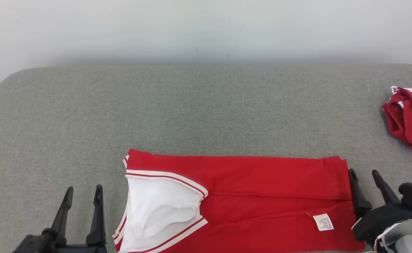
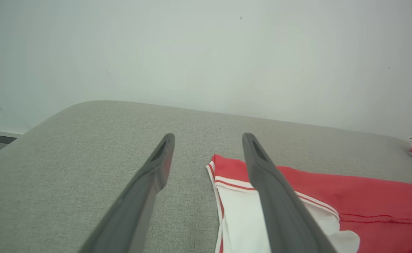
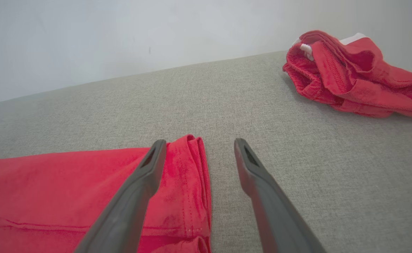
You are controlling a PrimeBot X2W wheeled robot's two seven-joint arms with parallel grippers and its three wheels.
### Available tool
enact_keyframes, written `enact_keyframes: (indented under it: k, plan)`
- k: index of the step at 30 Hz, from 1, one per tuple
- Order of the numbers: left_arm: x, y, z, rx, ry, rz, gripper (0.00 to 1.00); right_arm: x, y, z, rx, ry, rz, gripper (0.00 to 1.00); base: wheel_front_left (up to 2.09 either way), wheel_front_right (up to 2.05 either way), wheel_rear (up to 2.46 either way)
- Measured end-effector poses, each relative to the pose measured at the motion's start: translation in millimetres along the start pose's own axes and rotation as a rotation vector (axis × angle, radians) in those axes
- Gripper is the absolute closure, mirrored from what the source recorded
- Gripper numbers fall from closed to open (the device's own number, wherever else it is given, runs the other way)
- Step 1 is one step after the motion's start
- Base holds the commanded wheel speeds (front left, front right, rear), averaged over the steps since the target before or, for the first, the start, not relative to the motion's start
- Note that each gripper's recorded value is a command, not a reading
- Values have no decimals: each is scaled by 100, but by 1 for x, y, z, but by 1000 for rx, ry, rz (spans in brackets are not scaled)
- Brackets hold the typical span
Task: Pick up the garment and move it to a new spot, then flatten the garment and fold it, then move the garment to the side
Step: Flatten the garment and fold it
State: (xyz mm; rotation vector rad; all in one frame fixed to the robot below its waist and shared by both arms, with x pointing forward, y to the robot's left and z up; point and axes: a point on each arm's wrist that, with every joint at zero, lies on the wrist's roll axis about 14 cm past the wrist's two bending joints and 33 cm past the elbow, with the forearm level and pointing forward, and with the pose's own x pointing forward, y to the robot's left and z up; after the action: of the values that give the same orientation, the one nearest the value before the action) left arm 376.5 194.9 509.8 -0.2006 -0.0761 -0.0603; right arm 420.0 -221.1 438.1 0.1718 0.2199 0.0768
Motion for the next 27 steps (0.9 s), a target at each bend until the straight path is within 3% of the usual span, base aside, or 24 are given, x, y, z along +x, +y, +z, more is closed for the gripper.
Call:
enact_keyframes:
  k: [5,16,17,19,27]
  plan:
    - [-12,9,8,75,-30,44,0,-1,5,-17,19,61,-4,0,0,0,0]
    - [-32,36,7,75,-32,158,0,-8,11,-59,52,196,-27,0,0,0,0]
    - [-33,36,7,74,-33,160,0,-8,13,-62,55,205,-25,44,0,0,0]
    - [-34,36,6,71,-33,160,0,-10,15,-67,62,223,-24,100,0,0,0]
    - [-33,32,8,73,-39,151,0,-13,2,-58,79,182,-59,100,0,0,0]
